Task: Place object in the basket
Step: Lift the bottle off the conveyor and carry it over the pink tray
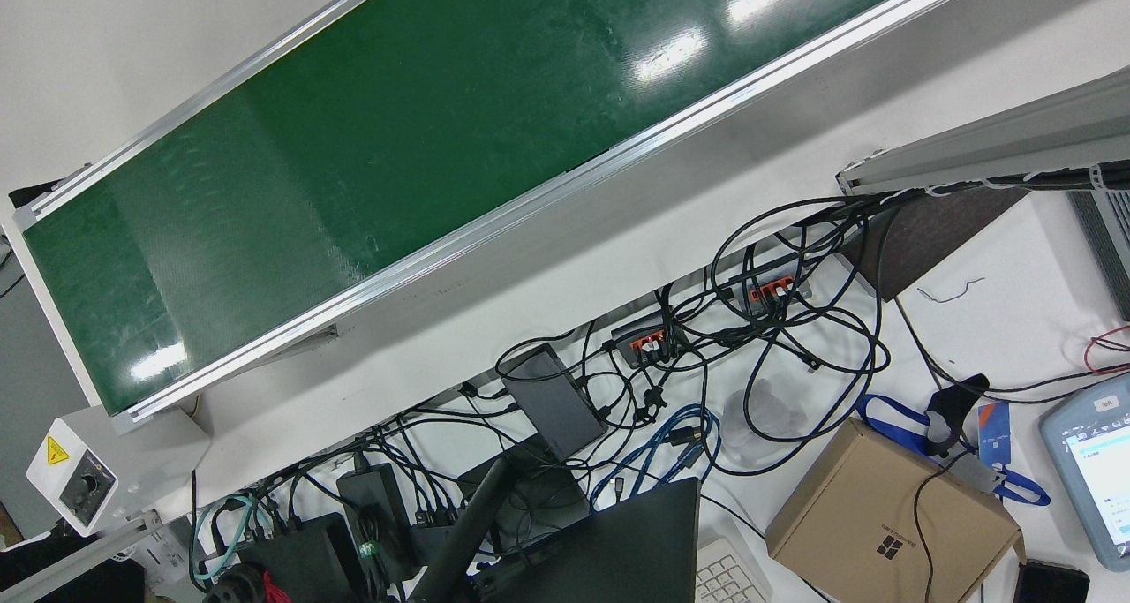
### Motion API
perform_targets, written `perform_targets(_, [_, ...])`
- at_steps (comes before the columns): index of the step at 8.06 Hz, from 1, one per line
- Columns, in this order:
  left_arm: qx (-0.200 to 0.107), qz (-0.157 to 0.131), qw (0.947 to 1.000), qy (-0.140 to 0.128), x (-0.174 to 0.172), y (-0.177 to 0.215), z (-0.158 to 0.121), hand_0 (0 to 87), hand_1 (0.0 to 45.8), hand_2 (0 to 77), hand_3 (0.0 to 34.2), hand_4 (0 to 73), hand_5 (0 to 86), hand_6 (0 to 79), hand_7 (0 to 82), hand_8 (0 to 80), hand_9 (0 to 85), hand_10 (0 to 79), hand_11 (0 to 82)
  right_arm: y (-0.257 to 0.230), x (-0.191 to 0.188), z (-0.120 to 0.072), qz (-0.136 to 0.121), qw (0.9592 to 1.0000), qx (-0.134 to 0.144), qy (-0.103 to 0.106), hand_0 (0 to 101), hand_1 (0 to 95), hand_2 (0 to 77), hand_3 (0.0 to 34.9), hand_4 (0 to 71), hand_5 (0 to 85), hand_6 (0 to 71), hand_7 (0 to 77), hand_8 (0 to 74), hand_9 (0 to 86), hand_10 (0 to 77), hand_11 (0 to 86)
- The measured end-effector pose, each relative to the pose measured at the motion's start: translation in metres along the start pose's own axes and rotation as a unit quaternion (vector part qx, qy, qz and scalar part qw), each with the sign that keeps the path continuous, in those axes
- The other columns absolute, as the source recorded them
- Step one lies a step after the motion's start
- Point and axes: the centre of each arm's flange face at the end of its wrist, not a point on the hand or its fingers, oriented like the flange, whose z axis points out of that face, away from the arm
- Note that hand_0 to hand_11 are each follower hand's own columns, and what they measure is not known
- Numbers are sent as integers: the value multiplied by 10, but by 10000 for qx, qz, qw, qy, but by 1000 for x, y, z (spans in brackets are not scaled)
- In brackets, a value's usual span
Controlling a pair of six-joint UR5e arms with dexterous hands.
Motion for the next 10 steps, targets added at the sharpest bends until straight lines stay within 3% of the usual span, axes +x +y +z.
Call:
perform_targets(2, [-248, -101, 9996, -72, -4, 44, 0, 800, 93, 529, 1, 393, 644, 627, 584, 660, 584, 562, 595, 0, 0, 0, 0, 10000, 0, 0, 3, 0, 5, 1, 5, 0, 0, 5, 0, 0, 0, 0])
perform_targets(3, [-384, -188, 9989, -182, -14, 73, -8, 800, 93, 529, 1, 491, 616, 627, 584, 660, 584, 562, 595, 0, 0, 0, 0, 10000, 0, 0, 3, 0, 11, 2, 5, 0, 0, 5, 0, 0, 0, 0])
perform_targets(4, [-501, -278, 9979, -301, -25, 96, -18, 800, 93, 545, 0, 491, 616, 627, 584, 660, 584, 562, 595, 0, 0, 0, 0, 10000, 0, 0, 3, 0, 11, 2, 5, 0, 0, 5, 0, 0, 0, 0])
perform_targets(7, [-640, -315, 9952, -677, -44, 132, -79, 799, 93, 507, 2, 491, 616, 638, 584, 660, 584, 562, 595, -1, 0, 0, 0, 10000, 6, 0, 3, 0, 5, 1, 5, 0, 0, 5, 0, 0, 0, 0])
perform_targets(8, [-690, -263, 9942, -787, -45, 141, -105, 799, 104, 447, 3, 491, 616, 638, 584, 660, 584, 562, 595, 0, 0, 0, 0, 10000, 5, 0, 3, 0, 5, 1, 5, 0, 0, 5, 0, 0, 0, 0])
perform_targets(10, [-735, -224, 9931, -880, -35, 145, -147, 799, 104, 447, 3, 491, 616, 638, 584, 660, 589, 562, 595, 0, 0, 0, 0, 10000, 1, 0, 2, 0, 5, 2, 5, 0, 0, 5, 0, 0, 0, 0])
